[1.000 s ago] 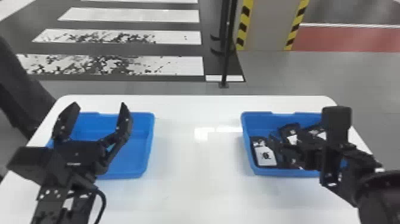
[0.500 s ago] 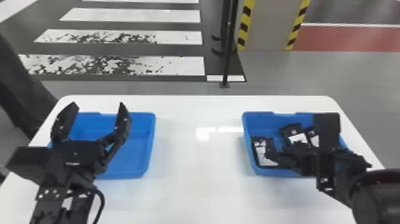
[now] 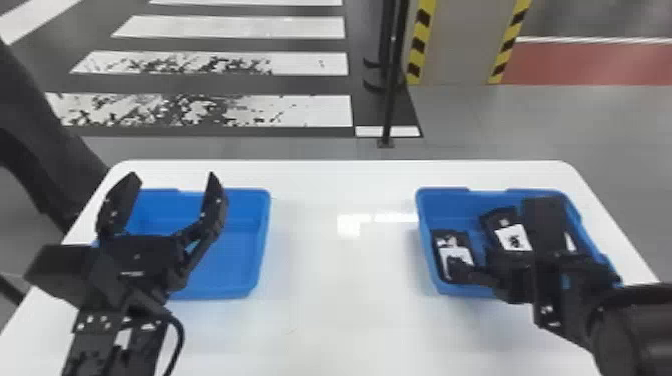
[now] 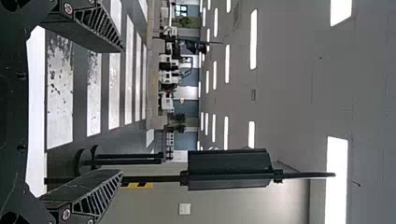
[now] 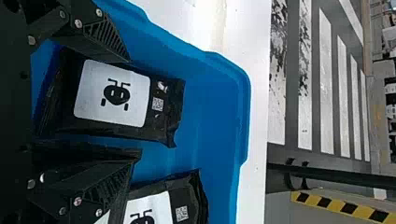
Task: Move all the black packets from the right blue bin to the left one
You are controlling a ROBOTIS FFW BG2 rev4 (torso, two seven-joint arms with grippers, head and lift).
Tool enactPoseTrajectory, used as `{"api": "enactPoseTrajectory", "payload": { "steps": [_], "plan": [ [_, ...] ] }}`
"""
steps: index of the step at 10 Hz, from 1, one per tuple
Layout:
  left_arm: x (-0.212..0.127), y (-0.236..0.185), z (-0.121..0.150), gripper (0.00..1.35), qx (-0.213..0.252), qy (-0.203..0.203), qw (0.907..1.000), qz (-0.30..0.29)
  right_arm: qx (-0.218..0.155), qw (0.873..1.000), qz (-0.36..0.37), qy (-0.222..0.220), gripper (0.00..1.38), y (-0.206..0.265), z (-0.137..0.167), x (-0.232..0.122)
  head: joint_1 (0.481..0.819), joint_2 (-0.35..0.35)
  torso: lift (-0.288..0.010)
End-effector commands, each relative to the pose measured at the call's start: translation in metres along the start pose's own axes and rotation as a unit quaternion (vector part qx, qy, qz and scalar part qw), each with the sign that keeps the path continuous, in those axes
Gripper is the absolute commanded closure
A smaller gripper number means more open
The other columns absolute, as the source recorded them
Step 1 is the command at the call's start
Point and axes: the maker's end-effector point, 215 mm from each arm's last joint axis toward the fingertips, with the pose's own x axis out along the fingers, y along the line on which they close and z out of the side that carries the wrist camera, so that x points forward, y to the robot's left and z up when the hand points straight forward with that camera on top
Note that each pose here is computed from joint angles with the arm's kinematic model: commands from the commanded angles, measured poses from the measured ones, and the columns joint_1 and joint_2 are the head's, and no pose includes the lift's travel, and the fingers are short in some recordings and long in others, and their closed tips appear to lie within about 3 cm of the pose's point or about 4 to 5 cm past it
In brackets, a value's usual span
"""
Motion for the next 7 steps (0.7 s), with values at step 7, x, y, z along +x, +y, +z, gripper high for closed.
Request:
{"api": "enactPoseTrajectory", "payload": {
  "steps": [7],
  "plan": [
    [0.001,-0.001,-0.003,0.11,0.000,0.004,1.0000,-0.003,0.006,0.999,0.027,0.041,0.59,0.013,-0.022,0.015,0.695,0.011,-0.140]
  ]
}}
